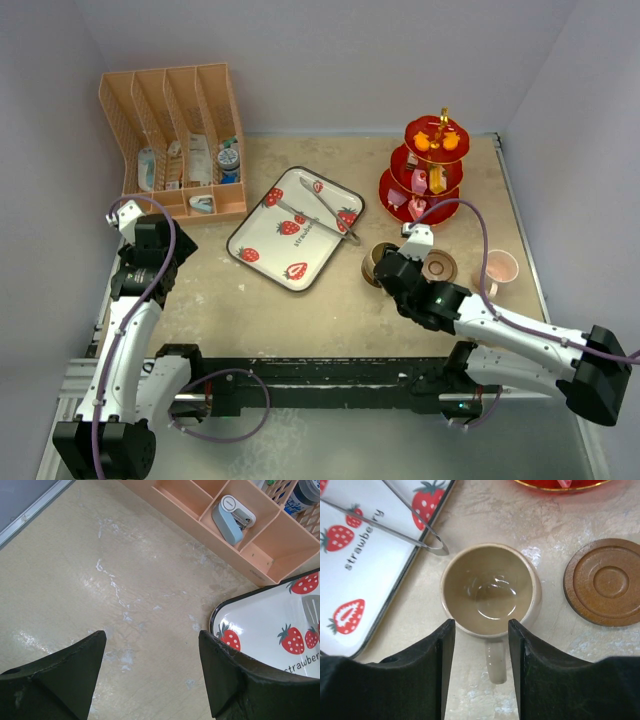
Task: Serve the afternoon tea
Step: Place the cup on the coaster.
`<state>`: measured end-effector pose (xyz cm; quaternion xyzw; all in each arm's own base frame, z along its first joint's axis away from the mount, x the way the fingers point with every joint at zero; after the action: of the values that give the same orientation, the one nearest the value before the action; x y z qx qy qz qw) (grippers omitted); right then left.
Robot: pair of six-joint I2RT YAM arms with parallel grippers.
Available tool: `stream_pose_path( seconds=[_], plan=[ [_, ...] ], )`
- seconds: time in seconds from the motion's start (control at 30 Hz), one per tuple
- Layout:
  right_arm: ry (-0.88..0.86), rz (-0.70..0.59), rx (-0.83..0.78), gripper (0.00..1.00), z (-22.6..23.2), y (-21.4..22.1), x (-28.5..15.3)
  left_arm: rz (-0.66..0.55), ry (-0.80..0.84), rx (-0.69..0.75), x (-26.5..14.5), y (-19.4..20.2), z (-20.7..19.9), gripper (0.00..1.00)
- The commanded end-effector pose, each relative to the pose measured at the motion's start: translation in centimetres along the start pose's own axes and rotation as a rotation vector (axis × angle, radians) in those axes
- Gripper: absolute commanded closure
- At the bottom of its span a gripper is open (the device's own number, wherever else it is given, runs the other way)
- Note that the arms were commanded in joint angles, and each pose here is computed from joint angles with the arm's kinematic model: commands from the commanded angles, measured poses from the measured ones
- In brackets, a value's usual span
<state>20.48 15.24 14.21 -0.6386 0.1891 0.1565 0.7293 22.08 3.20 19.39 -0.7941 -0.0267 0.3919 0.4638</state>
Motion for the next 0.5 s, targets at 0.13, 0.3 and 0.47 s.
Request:
stream_pose_path(
  seconds=[0.13, 0.3, 0.47],
  plan=[
    [0.027, -0.150, 0.162, 0.35, -0.9, -7.3, -3.4, -0.028, 0.017, 0.015, 0.1, -0.5, -0.3, 0.27],
    [0.175, -0.055, 0.095, 0.32, -4.5, -10.0, -0.4, -0.025, 0.019, 0.017, 0.1, -0.5, -0.4, 0.27],
    [0.290, 0.035, 0.255, 0.37, -10.8, -9.7, 0.5, -0.036, 0.021, 0.009, -0.1, -0.7, -0.3, 0.27]
  ],
)
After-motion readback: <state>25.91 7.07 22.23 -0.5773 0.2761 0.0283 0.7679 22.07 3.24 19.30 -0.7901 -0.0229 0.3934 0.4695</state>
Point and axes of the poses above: each gripper's point midway between its finger pads, its own x axis out along the fingers, its own z axis along the line the jaws close on, y = z × x, the point moved 4 cm from there along -x, back along the fingers, and after that the axes turned 2 degrees about -x, right-handed, at the moved point
